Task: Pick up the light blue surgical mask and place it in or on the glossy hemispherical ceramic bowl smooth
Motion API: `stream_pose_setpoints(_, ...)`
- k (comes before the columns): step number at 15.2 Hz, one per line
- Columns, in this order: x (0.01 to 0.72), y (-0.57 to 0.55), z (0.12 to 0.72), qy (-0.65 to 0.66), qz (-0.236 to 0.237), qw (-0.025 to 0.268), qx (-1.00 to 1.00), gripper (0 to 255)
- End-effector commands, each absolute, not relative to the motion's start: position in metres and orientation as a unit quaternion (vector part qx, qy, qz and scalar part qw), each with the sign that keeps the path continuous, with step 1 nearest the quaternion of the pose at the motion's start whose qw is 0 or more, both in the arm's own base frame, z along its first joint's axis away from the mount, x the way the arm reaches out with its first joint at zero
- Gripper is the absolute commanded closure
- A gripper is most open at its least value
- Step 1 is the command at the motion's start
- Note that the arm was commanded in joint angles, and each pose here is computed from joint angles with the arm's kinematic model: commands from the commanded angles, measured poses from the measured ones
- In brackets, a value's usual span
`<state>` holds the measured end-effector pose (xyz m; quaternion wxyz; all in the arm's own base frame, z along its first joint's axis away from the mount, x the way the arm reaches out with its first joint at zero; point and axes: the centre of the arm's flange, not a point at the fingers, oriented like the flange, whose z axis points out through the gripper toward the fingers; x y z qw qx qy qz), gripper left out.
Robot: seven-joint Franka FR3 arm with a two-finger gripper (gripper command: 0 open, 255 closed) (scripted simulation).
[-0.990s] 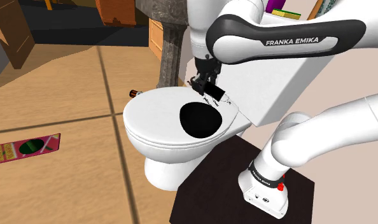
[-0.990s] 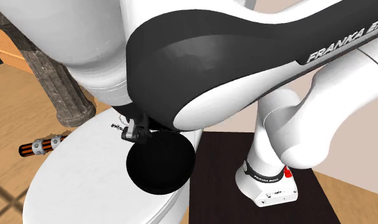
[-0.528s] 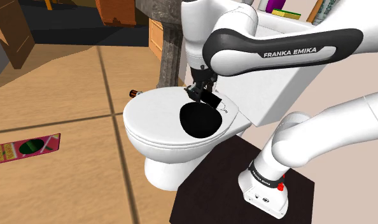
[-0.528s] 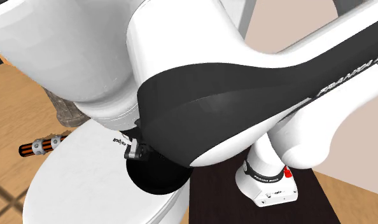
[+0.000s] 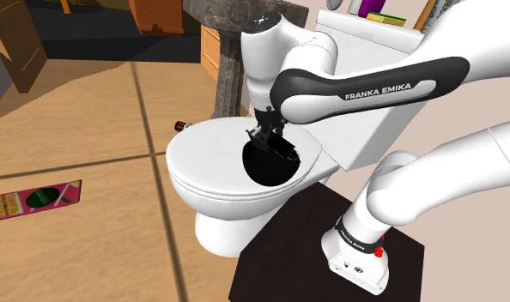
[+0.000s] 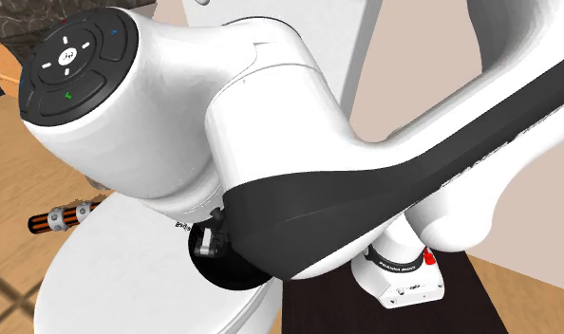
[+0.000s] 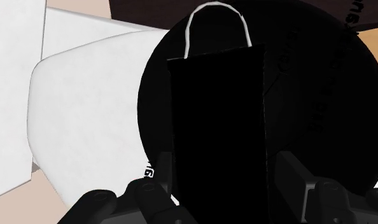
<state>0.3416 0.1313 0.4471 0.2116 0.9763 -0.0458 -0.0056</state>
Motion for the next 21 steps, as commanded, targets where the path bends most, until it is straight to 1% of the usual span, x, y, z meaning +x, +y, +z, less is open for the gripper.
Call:
stream_pose_setpoints(1, 0.342, 0.132, 0.437, -0.046, -0.005, 0.211, 0.976, 255)
stream_pose_setpoints(3, 0.342, 0.132, 0.426, -0.046, -0.005, 0.211, 0.976, 255)
stream_pose_setpoints(11, 0.342, 0.132, 0.426, -0.046, -0.005, 0.211, 0.976, 255)
stream_pose_setpoints(12, 0.342, 0.132, 0.426, -0.046, -0.005, 0.211, 0.976, 0)
stream_pose_setpoints(17, 0.342, 0.132, 0.426, -0.046, -0.005, 0.211, 0.976, 0)
stream_pose_setpoints(21, 0.343, 0.152, 0.471, -0.046, -0.005, 0.211, 0.976, 0)
